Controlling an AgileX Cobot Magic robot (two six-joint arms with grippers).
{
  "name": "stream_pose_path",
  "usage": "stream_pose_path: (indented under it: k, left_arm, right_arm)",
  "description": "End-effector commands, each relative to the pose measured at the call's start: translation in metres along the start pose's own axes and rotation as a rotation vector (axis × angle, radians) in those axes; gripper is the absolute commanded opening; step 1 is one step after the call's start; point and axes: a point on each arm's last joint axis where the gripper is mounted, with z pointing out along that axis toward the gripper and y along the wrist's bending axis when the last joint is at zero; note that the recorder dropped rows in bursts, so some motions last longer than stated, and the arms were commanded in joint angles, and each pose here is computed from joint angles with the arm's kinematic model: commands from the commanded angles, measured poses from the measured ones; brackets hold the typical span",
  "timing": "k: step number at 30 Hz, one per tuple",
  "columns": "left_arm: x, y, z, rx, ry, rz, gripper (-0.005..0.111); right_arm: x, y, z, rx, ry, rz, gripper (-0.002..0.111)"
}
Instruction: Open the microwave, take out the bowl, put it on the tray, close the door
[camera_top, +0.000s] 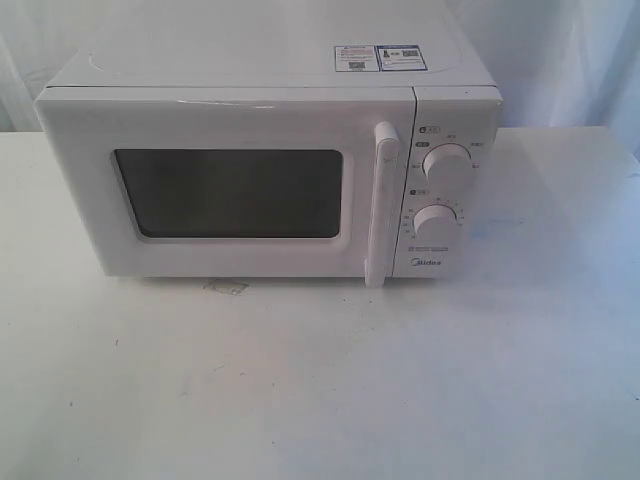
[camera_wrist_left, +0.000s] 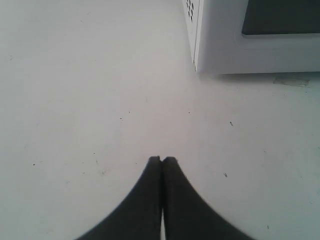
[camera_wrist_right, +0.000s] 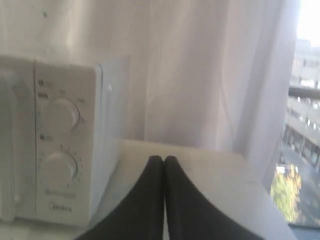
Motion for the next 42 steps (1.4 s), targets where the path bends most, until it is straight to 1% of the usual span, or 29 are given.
stream_pose_path:
  k: [1,3,5,7,8,10,12,15,18,21,24,26,28,30,35,38,42]
  left_arm:
    - [0.001,0.000,0.000,-0.004,0.000,-0.003,0.000]
    - [0.001,0.000,0.000,-0.004,0.000,-0.003,0.000]
    - [0.001,0.000,0.000,-0.004,0.000,-0.003,0.000]
    - [0.001,0.000,0.000,-0.004,0.000,-0.003,0.000]
    - [0.001,0.000,0.000,-0.004,0.000,-0.003,0.000]
    - [0.001,0.000,0.000,-0.004,0.000,-0.003,0.000]
    - [0.001,0.000,0.000,-0.004,0.000,-0.003,0.000]
    - [0.001,0.000,0.000,-0.004,0.000,-0.003,0.000]
    - [0.001,0.000,0.000,-0.004,0.000,-0.003,0.000]
    - [0.001,0.000,0.000,-0.004,0.000,-0.003,0.000]
    - [0.001,0.000,0.000,-0.004,0.000,-0.003,0.000]
    - [0.001,0.000,0.000,-0.004,0.000,-0.003,0.000]
    - [0.001,0.000,0.000,-0.004,0.000,-0.003,0.000]
    - [0.001,0.000,0.000,-0.004,0.000,-0.003,0.000]
    - [0.001,0.000,0.000,-0.004,0.000,-0.003,0.000]
    - [0.001,0.000,0.000,-0.004,0.000,-0.003,0.000]
    - [0.001,0.000,0.000,-0.004,0.000,-0.003,0.000]
  right_arm:
    - [-0.016,0.003,-0.002,-0.026,-0.195,-0.022,0.000]
    - [-0.022,0.004,-0.004,-0.036,-0.263,-0.012,0.000]
    - [-0.034,0.006,-0.008,-0.060,-0.403,0.014,0.000]
    - [-0.049,0.008,-0.016,-0.116,-0.583,0.097,0.000]
    - [-0.054,0.009,-0.019,-0.149,-0.641,0.145,0.000]
    - [-0.068,0.008,-0.023,-0.203,-0.681,0.266,0.000]
    - [-0.088,0.006,-0.026,-0.231,-0.692,0.294,0.000]
    - [-0.112,0.009,-0.016,-0.295,-0.602,0.279,0.000]
    - [-0.131,0.018,0.004,-0.437,-0.447,0.310,0.000]
    - [-0.141,0.034,0.024,-0.657,-0.259,0.273,0.000]
    - [-0.142,0.053,0.037,-0.942,-0.127,0.217,0.000]
    - [-0.138,0.059,0.044,-1.071,-0.100,0.228,0.000]
    - [-0.131,0.063,0.054,-1.151,-0.057,0.262,0.000]
    - [-0.123,0.065,0.064,-1.188,-0.001,0.289,0.000]
    - [-0.100,0.069,0.087,-1.203,0.102,0.269,0.000]
    - [-0.092,0.070,0.097,-1.205,0.136,0.282,0.000]
    - [-0.084,0.071,0.105,-1.209,0.134,0.249,0.000]
